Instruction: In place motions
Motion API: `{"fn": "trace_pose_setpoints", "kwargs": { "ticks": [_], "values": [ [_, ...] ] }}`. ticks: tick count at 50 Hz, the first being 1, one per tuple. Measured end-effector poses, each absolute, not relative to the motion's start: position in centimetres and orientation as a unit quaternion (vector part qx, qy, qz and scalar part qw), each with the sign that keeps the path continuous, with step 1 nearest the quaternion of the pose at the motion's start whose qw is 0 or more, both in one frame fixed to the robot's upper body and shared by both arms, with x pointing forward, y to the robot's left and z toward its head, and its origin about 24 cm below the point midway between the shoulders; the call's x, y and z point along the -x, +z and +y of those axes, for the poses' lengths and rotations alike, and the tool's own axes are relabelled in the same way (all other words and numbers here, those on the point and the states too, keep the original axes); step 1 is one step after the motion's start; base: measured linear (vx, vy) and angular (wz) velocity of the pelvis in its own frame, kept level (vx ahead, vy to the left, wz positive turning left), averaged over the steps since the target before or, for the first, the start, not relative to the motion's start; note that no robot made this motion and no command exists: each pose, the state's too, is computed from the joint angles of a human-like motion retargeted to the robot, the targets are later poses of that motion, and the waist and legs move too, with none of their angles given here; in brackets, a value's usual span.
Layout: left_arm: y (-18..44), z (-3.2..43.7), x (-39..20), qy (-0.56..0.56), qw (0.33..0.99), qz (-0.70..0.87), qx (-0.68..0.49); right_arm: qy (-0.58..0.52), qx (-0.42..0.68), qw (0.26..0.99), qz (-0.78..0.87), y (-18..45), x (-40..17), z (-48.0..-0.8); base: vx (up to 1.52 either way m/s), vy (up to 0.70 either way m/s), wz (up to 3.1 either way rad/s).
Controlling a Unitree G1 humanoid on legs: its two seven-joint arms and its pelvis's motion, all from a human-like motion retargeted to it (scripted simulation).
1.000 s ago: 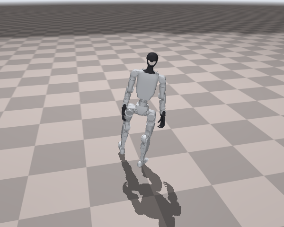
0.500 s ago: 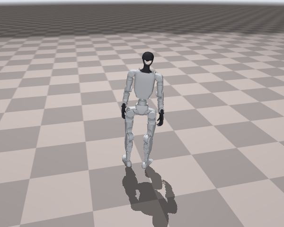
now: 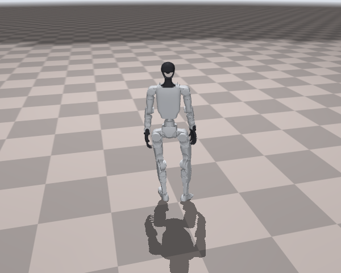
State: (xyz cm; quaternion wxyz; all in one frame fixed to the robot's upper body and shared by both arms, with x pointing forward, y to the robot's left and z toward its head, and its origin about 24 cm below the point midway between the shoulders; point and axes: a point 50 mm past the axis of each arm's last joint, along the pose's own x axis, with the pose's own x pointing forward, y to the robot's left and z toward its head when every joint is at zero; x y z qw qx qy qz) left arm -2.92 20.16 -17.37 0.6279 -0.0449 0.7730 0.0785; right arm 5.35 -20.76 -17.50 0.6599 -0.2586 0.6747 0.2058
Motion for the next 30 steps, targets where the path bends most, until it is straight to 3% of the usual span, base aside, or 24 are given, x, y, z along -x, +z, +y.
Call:
{"fn": "trace_pose_setpoints", "kwargs": {
  "ticks": [16, 30],
  "values": [
    [-17.4, 21.0, -3.4, 0.055, 0.696, 0.716, 0.012, 0.122, 0.195, 0.659, 0.716, -17.6, -0.9, -21.9, 0.04, 0.03, 0.4],
    [-17.4, 20.0, -5.2, 0.012, 0.708, 0.706, -0.009, 0.086, 0.133, 0.631, 0.759, -17.6, 2.1, -21.0, -0.03, -0.02, 0.17]
  ]
}}
